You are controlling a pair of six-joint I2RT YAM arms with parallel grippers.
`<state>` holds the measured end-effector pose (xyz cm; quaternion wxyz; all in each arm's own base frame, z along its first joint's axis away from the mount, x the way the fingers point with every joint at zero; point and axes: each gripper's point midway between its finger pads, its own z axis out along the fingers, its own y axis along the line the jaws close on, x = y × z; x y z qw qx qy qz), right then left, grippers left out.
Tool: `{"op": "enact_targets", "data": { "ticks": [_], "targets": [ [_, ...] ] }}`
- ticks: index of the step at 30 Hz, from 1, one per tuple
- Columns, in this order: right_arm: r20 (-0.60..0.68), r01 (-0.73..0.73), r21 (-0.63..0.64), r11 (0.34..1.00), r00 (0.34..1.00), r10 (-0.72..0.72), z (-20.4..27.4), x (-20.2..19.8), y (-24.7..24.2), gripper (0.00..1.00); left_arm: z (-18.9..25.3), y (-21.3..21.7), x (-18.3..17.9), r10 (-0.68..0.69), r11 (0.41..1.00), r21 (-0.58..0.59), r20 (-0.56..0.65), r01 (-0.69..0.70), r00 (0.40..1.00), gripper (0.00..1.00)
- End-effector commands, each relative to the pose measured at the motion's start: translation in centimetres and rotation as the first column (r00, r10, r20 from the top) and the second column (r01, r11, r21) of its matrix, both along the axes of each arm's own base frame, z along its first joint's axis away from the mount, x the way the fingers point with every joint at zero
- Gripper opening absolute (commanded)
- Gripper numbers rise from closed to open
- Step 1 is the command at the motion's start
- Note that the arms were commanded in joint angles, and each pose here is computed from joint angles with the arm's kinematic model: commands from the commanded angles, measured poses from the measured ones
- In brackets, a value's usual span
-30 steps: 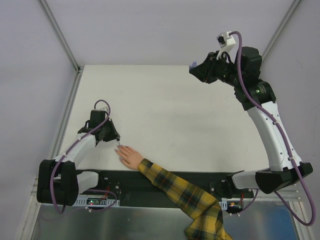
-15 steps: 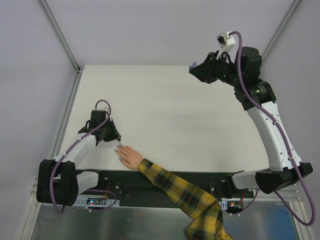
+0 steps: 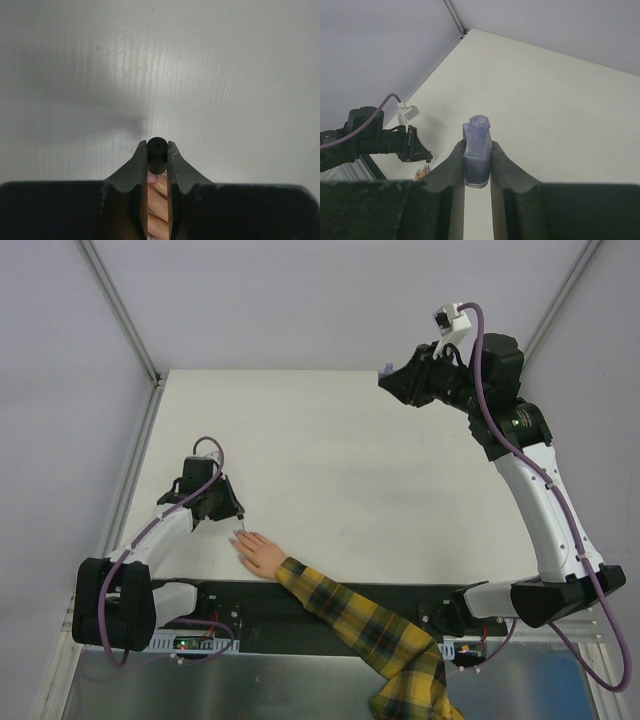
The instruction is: Paint the nails
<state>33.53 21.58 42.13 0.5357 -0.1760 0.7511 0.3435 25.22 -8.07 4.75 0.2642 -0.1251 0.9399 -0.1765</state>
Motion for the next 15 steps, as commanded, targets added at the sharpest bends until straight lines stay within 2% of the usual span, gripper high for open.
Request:
{"op": "enact_targets", "data": {
  "ticks": [1,15],
  "targets": [
    [0.066,-0.01,0.038,0.999,0.998,0.007,2.23,-0.28,0.02,0.0,0.86,-0.26,0.49,-0.01,1.0,-0.003,0.012,0.01,1.0,0.0],
    [0.069,-0.006,0.033,0.999,0.998,0.004,2.23,-0.44,-0.18,0.0,0.04,0.1,0.07,0.021,1.0,0.01,-0.035,-0.02,0.999,0.0]
  ]
}}
